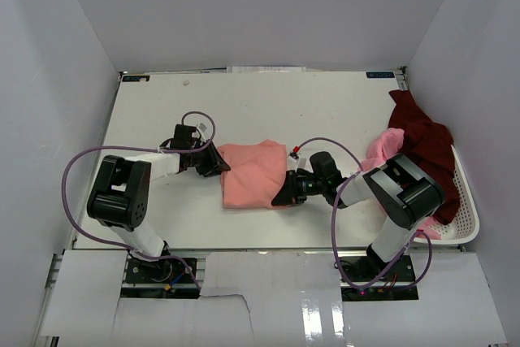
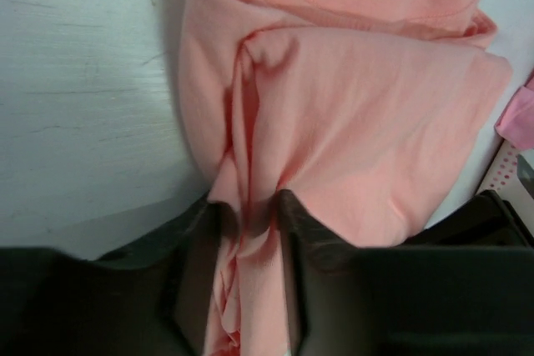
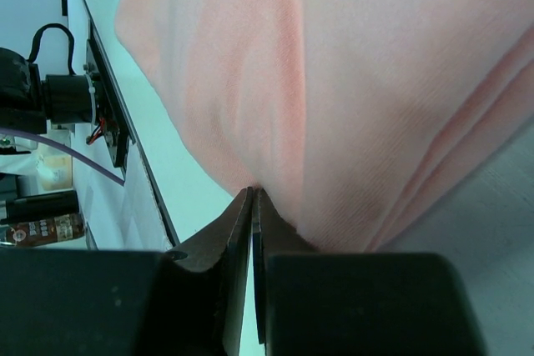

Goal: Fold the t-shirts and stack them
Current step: Put the neatly folded tshirt into the corner of the board with the left arm

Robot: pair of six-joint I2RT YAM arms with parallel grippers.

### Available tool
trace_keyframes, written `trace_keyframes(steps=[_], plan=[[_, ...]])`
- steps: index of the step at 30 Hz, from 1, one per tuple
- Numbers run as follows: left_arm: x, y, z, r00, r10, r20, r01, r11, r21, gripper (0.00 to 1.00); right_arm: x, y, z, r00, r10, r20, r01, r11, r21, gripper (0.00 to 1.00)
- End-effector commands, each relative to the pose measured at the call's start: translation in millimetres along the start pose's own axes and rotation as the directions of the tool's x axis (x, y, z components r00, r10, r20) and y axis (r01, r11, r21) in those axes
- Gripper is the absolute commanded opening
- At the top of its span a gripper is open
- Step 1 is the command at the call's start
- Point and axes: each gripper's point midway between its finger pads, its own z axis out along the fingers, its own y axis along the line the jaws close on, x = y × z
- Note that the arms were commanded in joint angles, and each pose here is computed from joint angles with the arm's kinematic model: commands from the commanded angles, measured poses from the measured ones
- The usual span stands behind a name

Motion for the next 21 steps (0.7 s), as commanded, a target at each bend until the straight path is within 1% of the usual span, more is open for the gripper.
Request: trace_keyframes(steps=[1,3,4,5,6,7,9,12,13,14,16,17,18,21], plan=[[29,33,7,0.997,-0.034,-0.074,0.026,0.994,-0.109,0.38,-2,1,0,1.000,-0.027,0.006,0.027,1.000,0.008,0.10],[30,35,9,0.996,-0.046,-0.081,0.036,0.993,-0.111,0.37,-4,3,0,1.000,-0.030,0.008,0.030,1.000,0.005,0.12],[31,34,11,0.995,-0.045,-0.086,0.036,0.994,-0.105,0.33,-3,4,0,1.000,-0.031,0.003,0.031,1.000,0.001,0.15],[31,35,11,0.995,-0.047,-0.088,0.038,0.994,-0.105,0.30,-6,6,-1,0.999,-0.034,0.007,0.034,0.999,-0.002,0.21],[32,36,12,0.995,-0.048,-0.091,0.038,0.993,-0.109,0.28,-8,9,-1,0.999,-0.036,0.006,0.036,0.999,-0.010,0.30],[33,38,13,0.995,-0.051,-0.092,0.040,0.992,-0.118,0.26,-9,13,-1,0.999,-0.039,0.002,0.039,0.999,-0.019,0.45],[33,39,13,0.995,-0.050,-0.091,0.038,0.992,-0.122,0.24,-21,23,-5,0.998,-0.068,0.012,0.069,0.997,-0.018,0.57],[31,39,12,0.995,-0.045,-0.088,0.034,0.991,-0.128,0.18,-44,41,-14,0.991,-0.130,0.035,0.130,0.991,0.006,0.62],[31,39,12,0.995,-0.045,-0.087,0.033,0.991,-0.130,0.15,-49,47,-17,0.989,-0.145,0.040,0.145,0.989,0.009,0.62],[30,39,12,0.995,-0.044,-0.088,0.032,0.991,-0.131,0.08,-59,58,-23,0.982,-0.176,0.063,0.176,0.984,0.006,0.62],[30,40,13,0.995,-0.045,-0.094,0.032,0.990,-0.137,0.02,-72,68,-30,0.974,-0.213,0.075,0.210,0.977,0.042,0.63],[29,41,14,0.994,-0.045,-0.095,0.032,0.990,-0.141,0.00,-81,78,-38,0.966,-0.238,0.102,0.234,0.971,0.049,0.63],[28,40,14,0.994,-0.046,-0.099,0.031,0.989,-0.143,0.00,-83,79,-42,0.965,-0.240,0.104,0.233,0.970,0.070,0.63],[20,39,17,0.993,-0.045,-0.109,0.029,0.989,-0.146,0.00,-99,95,-57,0.949,-0.276,0.155,0.268,0.961,0.071,0.62]])
